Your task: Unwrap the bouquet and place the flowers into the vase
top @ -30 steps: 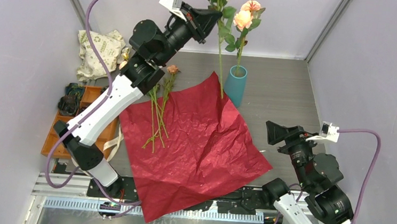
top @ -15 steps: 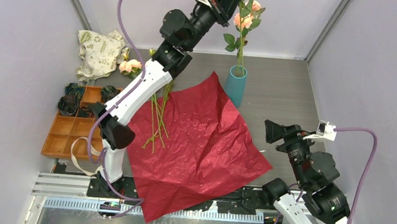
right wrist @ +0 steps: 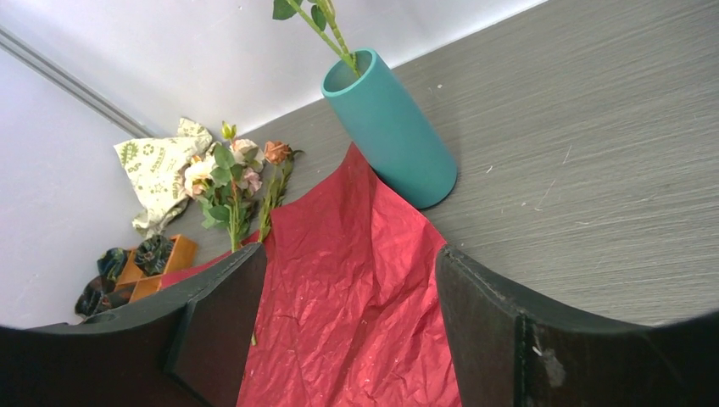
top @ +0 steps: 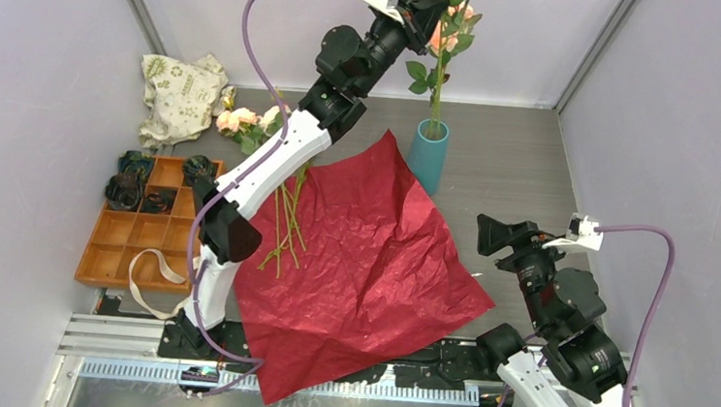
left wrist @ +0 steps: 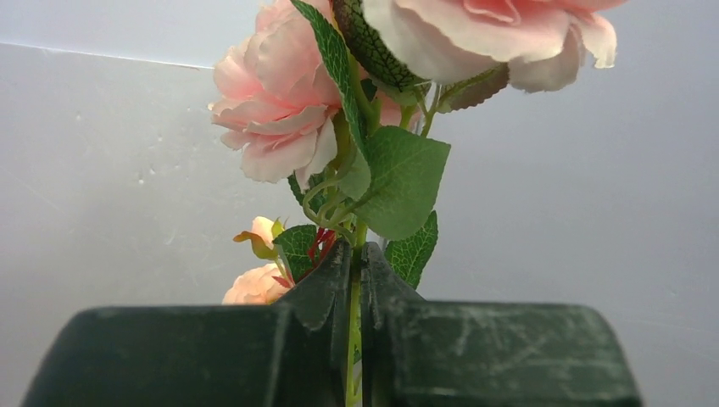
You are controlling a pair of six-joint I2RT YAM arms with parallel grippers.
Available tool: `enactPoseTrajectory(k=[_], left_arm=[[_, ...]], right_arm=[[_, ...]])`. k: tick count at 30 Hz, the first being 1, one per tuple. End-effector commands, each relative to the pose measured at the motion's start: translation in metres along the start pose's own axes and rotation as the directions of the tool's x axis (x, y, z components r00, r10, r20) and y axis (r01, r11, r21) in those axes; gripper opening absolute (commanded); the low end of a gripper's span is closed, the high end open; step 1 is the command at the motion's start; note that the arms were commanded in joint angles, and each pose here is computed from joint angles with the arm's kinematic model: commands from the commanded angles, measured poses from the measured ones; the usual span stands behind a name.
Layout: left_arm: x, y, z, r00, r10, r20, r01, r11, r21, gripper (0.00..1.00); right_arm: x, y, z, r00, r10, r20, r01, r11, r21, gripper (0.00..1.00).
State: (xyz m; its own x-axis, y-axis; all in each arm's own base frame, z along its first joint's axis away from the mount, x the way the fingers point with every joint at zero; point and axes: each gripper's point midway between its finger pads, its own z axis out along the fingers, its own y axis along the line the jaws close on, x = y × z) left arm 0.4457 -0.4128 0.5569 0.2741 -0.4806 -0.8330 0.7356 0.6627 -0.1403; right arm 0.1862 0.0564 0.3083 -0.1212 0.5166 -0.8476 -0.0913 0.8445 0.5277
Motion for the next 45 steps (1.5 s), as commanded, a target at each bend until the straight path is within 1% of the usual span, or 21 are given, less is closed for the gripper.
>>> enactPoseTrajectory(k=[1, 5, 8, 14, 16, 20, 23, 30, 40, 45], left_arm=[[-0.049, -0.003, 0.005, 0.990, 0.038, 0.137, -0.037, 0.999, -0.015, 0.05], [-0.038, 0.000, 0.004, 0.993, 0.040, 0.113, -0.038, 0.999, -0.019, 0.05], [-0.021, 0.003, 0.000, 0.996, 0.033, 0.080, -0.031, 0.999, -0.028, 0.05], [0.036, 0.007, -0.019, 0.999, 0.030, -0.029, -0.032, 0.997, -0.069, 0.07], [0.055, 0.009, -0.024, 0.997, 0.028, -0.069, -0.034, 0.996, -0.083, 0.09], [0.077, 0.013, -0.032, 0.992, 0.018, -0.124, -0.032, 0.993, -0.110, 0.16], [0.082, 0.011, -0.041, 0.988, 0.000, -0.152, -0.018, 0.993, -0.113, 0.24], [0.095, 0.007, -0.067, 0.979, -0.026, -0.204, -0.003, 0.990, -0.141, 0.33], [0.104, 0.013, -0.104, 0.957, -0.033, -0.287, -0.023, 0.982, -0.189, 0.35], [0.112, 0.016, -0.115, 0.941, -0.033, -0.336, -0.038, 0.978, -0.203, 0.36]], right_arm=[[-0.009, 0.008, 0.006, 0.999, 0.005, 0.036, -0.005, 1.000, -0.021, 0.78], [-0.008, 0.008, 0.008, 0.999, 0.005, 0.035, -0.004, 1.000, -0.019, 0.78], [-0.004, 0.007, 0.009, 1.000, 0.004, 0.024, -0.004, 1.000, -0.018, 0.78], [-0.001, 0.007, 0.009, 1.000, 0.012, 0.018, -0.012, 1.000, -0.023, 0.78], [0.000, 0.008, 0.009, 1.000, 0.015, 0.014, -0.015, 0.999, -0.028, 0.78], [0.001, 0.008, 0.007, 1.000, 0.024, 0.011, -0.023, 0.999, -0.031, 0.78], [0.003, 0.006, 0.005, 0.999, 0.034, 0.007, -0.034, 0.999, -0.029, 0.78], [0.006, 0.004, -0.001, 0.998, 0.063, 0.004, -0.062, 0.997, -0.036, 0.78], [-0.004, 0.003, -0.013, 0.998, 0.063, 0.016, -0.062, 0.997, -0.037, 0.79], [-0.010, 0.004, -0.015, 0.999, 0.051, 0.010, -0.051, 0.998, -0.023, 0.80]])
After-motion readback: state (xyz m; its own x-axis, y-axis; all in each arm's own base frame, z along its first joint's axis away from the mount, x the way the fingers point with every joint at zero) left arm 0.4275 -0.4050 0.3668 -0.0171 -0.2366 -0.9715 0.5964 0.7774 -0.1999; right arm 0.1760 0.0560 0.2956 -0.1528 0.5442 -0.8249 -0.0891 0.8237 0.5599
